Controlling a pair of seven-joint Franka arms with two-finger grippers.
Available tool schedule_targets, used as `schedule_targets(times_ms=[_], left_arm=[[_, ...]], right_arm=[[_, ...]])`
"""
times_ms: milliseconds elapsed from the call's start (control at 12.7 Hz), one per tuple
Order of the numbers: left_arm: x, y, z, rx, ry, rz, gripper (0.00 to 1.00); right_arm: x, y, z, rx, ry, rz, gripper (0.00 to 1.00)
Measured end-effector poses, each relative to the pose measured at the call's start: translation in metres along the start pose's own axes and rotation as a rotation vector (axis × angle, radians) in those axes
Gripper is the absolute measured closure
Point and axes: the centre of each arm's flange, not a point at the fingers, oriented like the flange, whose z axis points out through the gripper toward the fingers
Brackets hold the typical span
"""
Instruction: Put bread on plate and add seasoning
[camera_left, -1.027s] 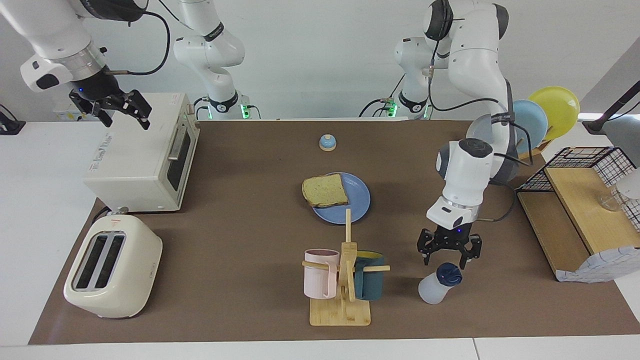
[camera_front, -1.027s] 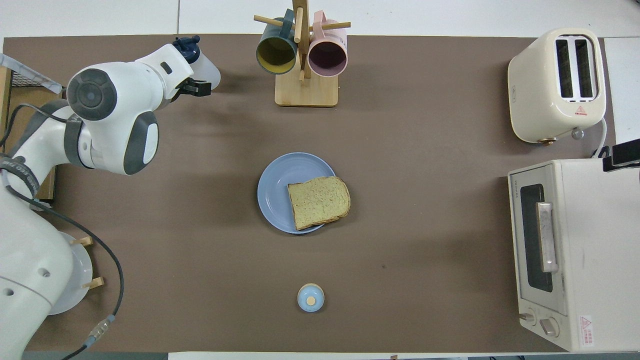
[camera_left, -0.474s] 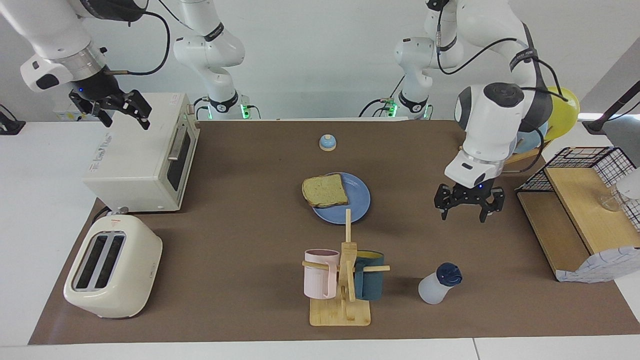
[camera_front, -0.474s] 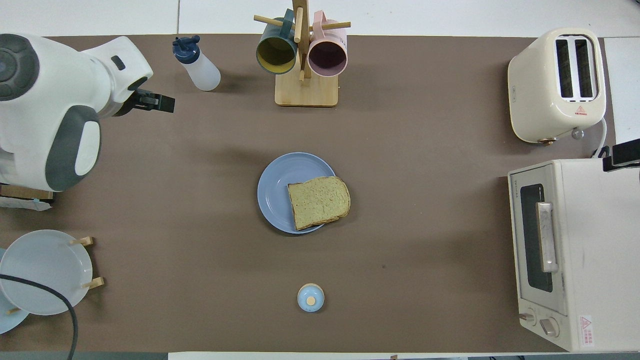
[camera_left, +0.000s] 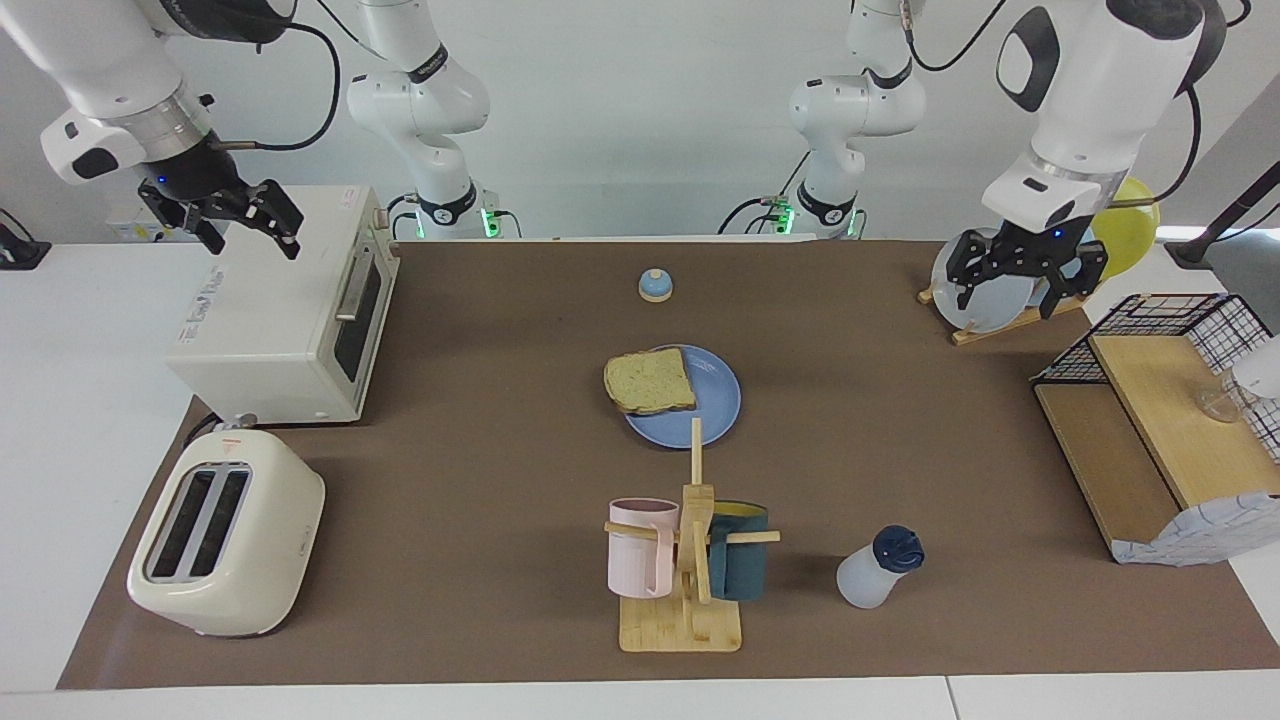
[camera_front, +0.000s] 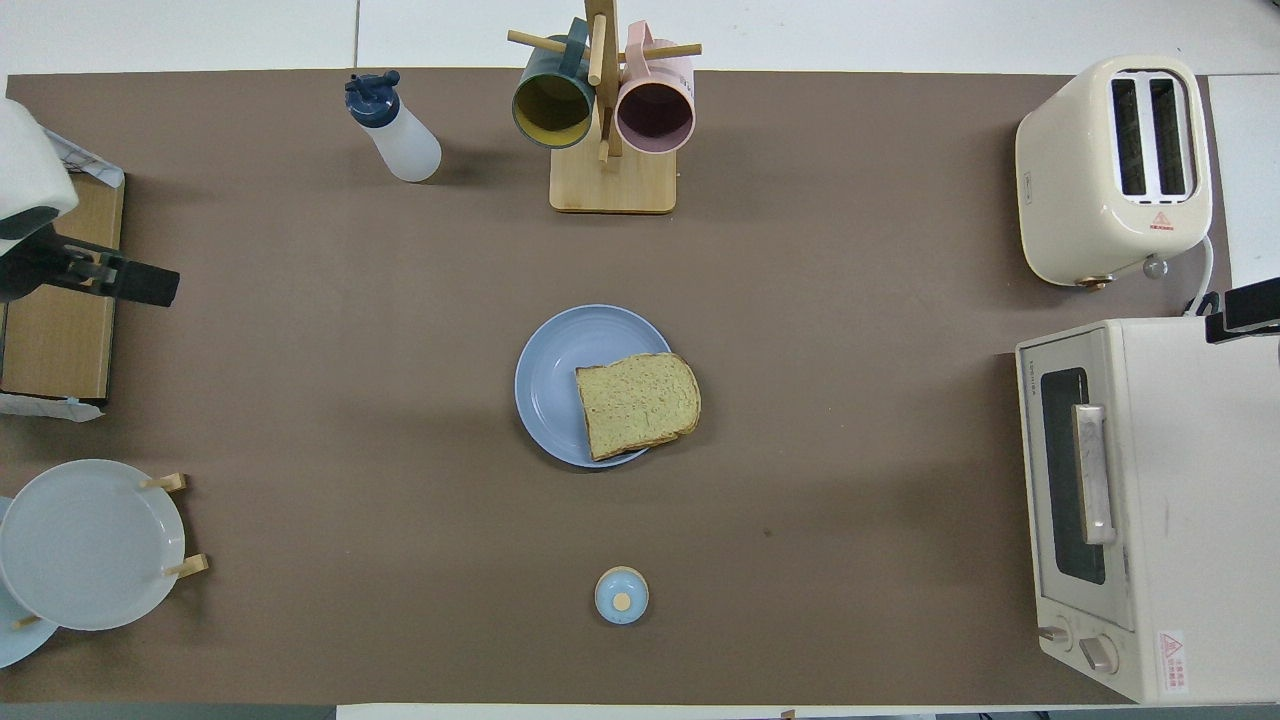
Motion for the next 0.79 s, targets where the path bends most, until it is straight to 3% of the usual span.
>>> schedule_targets(times_ms=[553, 790], left_arm=[[-0.051, -0.002, -0.038, -0.022, -0.089, -0.023, 0.0], [-0.048, -0.005, -0.021, -0.106, -0.066, -0.082, 0.0]], right_arm=[[0.0, 0.0, 0.0, 0.0, 0.0, 0.0, 0.0], [0.0, 0.0, 0.0, 0.0, 0.0, 0.0, 0.0]])
